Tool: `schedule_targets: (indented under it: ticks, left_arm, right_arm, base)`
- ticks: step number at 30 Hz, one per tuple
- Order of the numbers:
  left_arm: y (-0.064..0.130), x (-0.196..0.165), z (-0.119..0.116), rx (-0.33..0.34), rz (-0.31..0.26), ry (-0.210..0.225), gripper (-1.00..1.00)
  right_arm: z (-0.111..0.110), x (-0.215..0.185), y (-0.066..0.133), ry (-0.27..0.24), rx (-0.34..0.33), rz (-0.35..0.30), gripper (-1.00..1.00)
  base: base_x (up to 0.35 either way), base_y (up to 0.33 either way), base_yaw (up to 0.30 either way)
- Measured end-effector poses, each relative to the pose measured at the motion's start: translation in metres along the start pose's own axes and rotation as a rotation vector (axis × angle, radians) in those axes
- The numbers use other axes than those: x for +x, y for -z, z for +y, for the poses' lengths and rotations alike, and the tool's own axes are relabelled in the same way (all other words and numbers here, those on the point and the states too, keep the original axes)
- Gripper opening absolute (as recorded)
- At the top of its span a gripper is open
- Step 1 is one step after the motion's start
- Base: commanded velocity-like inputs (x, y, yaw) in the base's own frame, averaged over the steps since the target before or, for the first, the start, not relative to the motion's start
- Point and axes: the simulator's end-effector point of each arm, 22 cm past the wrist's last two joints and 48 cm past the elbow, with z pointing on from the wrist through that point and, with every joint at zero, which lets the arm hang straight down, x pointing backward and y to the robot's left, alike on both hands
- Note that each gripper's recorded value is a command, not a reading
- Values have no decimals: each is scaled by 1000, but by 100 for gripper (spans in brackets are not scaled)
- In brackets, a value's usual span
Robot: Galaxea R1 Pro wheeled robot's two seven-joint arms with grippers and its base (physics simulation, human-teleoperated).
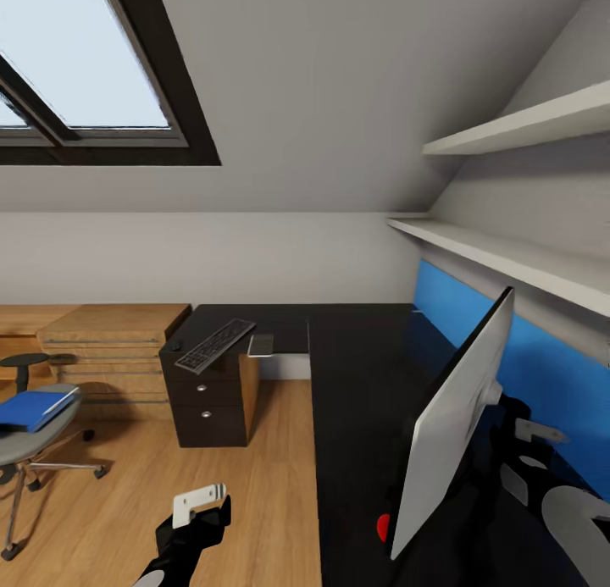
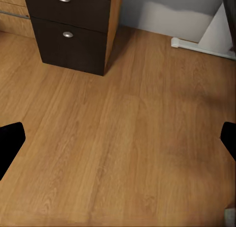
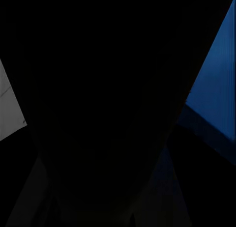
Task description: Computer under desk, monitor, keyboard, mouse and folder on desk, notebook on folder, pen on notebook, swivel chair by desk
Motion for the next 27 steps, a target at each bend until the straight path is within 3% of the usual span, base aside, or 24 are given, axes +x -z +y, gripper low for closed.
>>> schedule_targets:
  ticks: [9, 27]
  left_arm:
    - [0, 0, 1, -1, 0, 0, 100]
    - [1, 0, -1, 3, 1, 2, 100]
  right_arm:
    - [0, 0, 0, -1, -1, 0, -100]
    - [1, 0, 1, -3, -3, -2, -100]
  base:
    - [103, -227, 0]
    - [45, -7, 0]
